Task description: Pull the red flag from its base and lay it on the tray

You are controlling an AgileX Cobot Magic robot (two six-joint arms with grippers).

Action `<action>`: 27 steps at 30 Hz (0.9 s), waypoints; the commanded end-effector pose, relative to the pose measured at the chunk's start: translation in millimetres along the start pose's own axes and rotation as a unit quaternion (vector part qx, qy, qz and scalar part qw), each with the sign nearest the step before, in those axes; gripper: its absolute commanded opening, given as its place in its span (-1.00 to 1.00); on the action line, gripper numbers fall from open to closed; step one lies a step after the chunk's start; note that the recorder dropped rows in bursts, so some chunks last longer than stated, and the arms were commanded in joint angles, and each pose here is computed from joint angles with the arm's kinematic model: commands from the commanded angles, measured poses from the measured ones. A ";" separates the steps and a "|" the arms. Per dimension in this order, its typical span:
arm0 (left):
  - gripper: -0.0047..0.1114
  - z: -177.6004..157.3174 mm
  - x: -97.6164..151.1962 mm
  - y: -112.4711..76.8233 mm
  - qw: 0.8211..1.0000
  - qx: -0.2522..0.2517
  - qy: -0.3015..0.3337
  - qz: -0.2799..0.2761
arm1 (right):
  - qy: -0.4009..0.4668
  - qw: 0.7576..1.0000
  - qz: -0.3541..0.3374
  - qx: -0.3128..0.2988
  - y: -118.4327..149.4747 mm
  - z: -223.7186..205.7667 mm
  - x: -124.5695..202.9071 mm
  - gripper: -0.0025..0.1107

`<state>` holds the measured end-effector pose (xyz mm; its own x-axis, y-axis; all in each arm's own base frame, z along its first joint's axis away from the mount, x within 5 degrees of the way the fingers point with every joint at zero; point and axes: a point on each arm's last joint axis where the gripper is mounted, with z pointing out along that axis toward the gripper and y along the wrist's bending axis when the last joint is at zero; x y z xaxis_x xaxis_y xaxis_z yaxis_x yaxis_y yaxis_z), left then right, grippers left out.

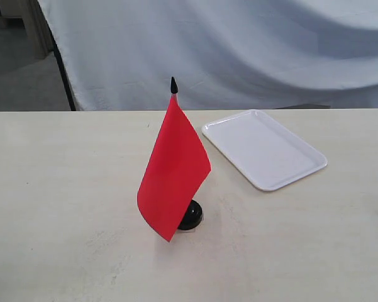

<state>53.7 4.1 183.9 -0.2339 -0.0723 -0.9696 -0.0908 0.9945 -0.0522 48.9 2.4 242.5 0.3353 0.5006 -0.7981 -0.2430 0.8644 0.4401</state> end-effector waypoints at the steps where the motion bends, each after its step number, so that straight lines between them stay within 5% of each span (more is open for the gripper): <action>1: -0.92 0.1 0.1 0.2 1.000 -0.002 -0.002 0.001 | -0.041 0.999 0.009 -0.021 4.2 -0.7 -7.7 -0.97; 7: -0.92 0.1 0.1 0.2 1.000 -0.002 -0.002 0.001 | -0.095 0.995 -0.014 -0.021 8.6 7.6 -25.1 -0.97; 13: -0.92 0.1 0.1 0.2 1.000 -0.002 -0.002 0.001 | 0.047 0.985 -0.159 -0.048 28.0 102.7 -27.7 -0.97; 19: -0.92 0.1 0.1 0.2 1.000 -0.002 -0.002 0.001 | 0.210 0.953 -0.146 -0.161 1.1 172.7 79.8 -0.97; 23: -0.92 0.1 0.1 0.2 1.000 -0.002 -0.002 0.001 | 0.333 0.904 -0.090 -0.254 -29.6 178.9 184.7 -0.97; 27: -0.92 0.1 0.1 0.2 1.000 -0.002 -0.002 0.001 | 0.398 0.855 -0.068 -0.324 -26.1 183.6 262.1 -0.97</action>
<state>53.7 4.1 183.9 -0.2339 -0.0723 -0.9696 -0.0908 0.9945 -0.0522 302.4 101.5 109.3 -0.2821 0.0030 -0.9594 -0.7346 0.6425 0.2180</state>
